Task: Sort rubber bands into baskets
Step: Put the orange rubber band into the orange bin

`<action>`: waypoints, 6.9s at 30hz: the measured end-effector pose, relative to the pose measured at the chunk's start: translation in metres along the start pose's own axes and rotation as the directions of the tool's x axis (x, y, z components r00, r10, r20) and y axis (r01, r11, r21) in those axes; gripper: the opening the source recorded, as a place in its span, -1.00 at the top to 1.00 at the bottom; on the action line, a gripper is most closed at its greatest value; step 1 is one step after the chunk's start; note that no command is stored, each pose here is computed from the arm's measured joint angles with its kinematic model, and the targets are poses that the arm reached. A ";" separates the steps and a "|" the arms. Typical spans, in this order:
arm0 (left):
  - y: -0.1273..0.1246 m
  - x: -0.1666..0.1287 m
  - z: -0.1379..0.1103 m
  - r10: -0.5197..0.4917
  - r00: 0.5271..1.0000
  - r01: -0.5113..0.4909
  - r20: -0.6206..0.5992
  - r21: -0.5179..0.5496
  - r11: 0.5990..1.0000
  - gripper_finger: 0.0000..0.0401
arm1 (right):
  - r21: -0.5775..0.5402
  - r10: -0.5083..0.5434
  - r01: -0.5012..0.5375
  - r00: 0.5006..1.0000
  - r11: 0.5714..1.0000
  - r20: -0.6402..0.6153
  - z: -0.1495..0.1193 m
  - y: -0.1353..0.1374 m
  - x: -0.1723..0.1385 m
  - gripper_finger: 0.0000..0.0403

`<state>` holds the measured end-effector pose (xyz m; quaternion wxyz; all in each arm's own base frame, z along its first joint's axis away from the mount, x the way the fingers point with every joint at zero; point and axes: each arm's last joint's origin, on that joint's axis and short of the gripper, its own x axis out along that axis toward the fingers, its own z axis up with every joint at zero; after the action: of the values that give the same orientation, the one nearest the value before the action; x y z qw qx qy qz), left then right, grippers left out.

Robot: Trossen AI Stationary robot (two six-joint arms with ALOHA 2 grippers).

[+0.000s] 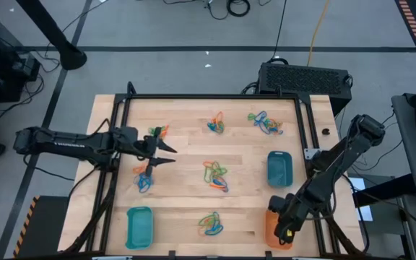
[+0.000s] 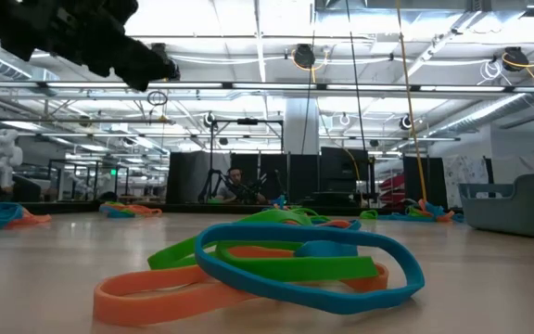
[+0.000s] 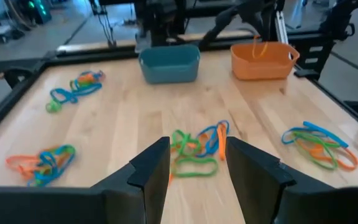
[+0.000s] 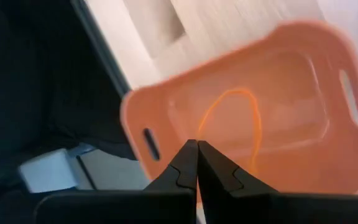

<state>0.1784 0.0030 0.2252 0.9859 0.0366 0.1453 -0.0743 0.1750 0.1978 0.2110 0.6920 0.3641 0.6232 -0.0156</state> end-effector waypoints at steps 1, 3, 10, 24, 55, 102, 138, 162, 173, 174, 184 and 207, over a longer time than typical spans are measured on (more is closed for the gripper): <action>0.000 0.001 -0.001 -0.001 1.000 0.000 -0.005 -0.011 1.000 0.18 | -0.005 -0.014 0.014 1.000 1.000 -0.004 0.000 0.000 0.004 1.00; 0.000 0.003 -0.002 -0.002 1.000 0.001 -0.012 -0.033 0.999 0.18 | -0.010 -0.038 0.038 0.999 0.999 -0.010 0.001 -0.001 0.011 1.00; -0.003 0.006 -0.001 -0.022 1.000 0.021 -0.005 -0.046 0.999 0.18 | 0.038 -0.111 0.111 0.994 0.993 -0.021 0.002 -0.005 0.026 0.99; -0.013 0.008 -0.001 -0.076 0.997 0.075 -0.009 -0.021 0.997 0.18 | 0.068 -0.069 0.077 0.990 0.995 -0.121 -0.001 -0.004 0.019 0.56; -0.014 0.007 -0.007 -0.082 0.994 0.077 -0.072 -0.068 0.995 0.18 | -0.403 0.033 0.286 0.781 0.869 0.624 0.153 -0.028 -0.028 0.57; -0.012 0.007 -0.008 -0.005 0.996 0.004 -0.094 -0.008 1.000 0.18 | 0.230 -0.263 0.154 0.763 0.961 0.590 0.343 -0.248 -0.068 0.57; 0.010 0.021 -0.026 0.369 0.897 -0.382 -0.242 -0.008 0.924 0.18 | 0.173 -0.263 0.198 0.766 0.965 0.586 0.344 -0.240 -0.078 0.99; 0.010 0.021 -0.026 0.366 0.898 -0.380 -0.246 -0.012 0.925 0.18 | 0.068 -0.399 0.432 0.748 0.900 0.530 0.354 -0.179 -0.108 1.00; 0.010 0.021 -0.026 0.366 0.898 -0.380 -0.246 -0.012 0.925 0.18 | 0.043 -0.389 0.436 0.749 0.899 0.536 0.354 -0.173 -0.105 0.82; 0.010 0.021 -0.026 0.366 0.898 -0.380 -0.246 -0.013 0.925 0.18 | 0.043 -0.389 0.436 0.749 0.899 0.536 0.354 -0.173 -0.105 0.80; 0.010 0.021 -0.026 0.361 0.900 -0.376 -0.245 -0.014 0.927 0.18 | 0.045 -0.396 0.440 0.755 0.897 0.522 0.355 -0.175 -0.101 0.77; 0.009 0.021 -0.026 0.356 0.900 -0.372 -0.249 -0.015 0.928 0.18 | 0.197 -0.489 0.451 0.750 0.870 0.445 0.369 -0.229 -0.077 0.18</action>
<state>0.1919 0.0118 0.1944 0.9579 0.0412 0.2573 0.1207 0.3628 -0.1966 0.1521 0.7837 0.2061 0.5014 -0.3031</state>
